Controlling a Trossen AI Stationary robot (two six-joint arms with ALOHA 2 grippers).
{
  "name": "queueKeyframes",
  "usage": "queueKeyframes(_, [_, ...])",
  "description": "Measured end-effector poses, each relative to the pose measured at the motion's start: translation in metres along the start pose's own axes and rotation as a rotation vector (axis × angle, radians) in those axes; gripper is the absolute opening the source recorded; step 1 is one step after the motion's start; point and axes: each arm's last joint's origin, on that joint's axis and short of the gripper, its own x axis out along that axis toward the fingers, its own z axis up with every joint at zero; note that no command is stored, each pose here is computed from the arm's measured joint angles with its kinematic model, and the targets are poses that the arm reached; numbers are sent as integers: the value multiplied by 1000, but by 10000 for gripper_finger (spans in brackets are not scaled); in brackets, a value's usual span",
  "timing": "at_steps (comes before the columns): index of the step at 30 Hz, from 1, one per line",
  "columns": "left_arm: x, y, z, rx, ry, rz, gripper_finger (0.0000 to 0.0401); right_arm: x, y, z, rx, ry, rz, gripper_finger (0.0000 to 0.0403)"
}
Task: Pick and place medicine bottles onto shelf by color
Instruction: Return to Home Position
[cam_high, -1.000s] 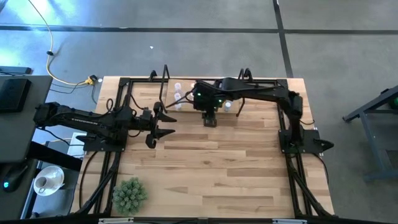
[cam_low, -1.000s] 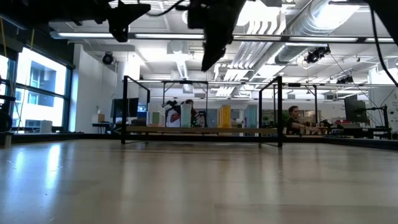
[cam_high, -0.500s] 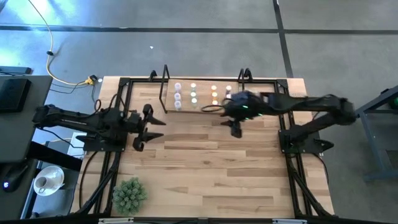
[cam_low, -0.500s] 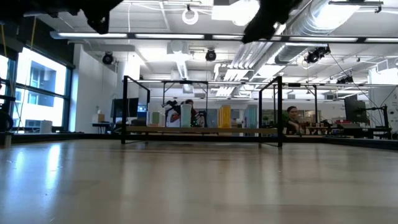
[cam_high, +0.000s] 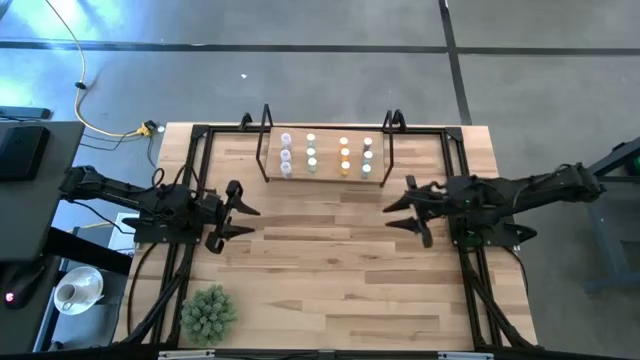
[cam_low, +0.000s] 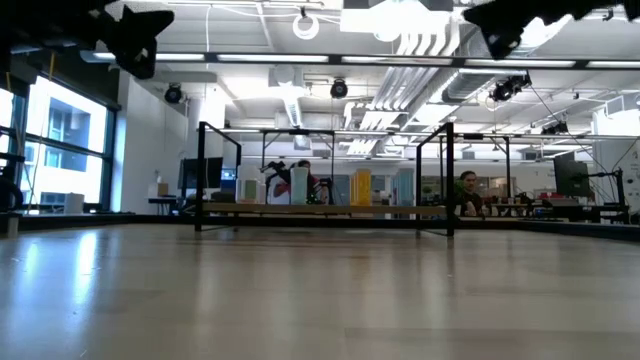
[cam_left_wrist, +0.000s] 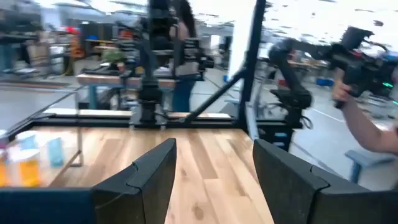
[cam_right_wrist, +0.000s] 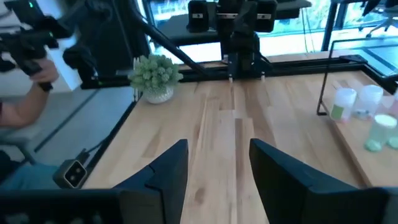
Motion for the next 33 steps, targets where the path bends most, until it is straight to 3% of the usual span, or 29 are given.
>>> queueKeyframes(4, [-3,1,-2,-22,1,77,202,-14,4,-20,26,-52,-22,162])
queueKeyframes(17, [-28,-4,-4,13,36,35,202,-64,6,-40,-8,-201,29,162])
queueKeyframes(28, [-36,-4,-24,55,33,39,202,-46,-2,-105,-18,-179,-17,162])
queueKeyframes(33, [-37,-3,-37,58,56,42,202,-44,-3,-115,-15,-187,-16,162])
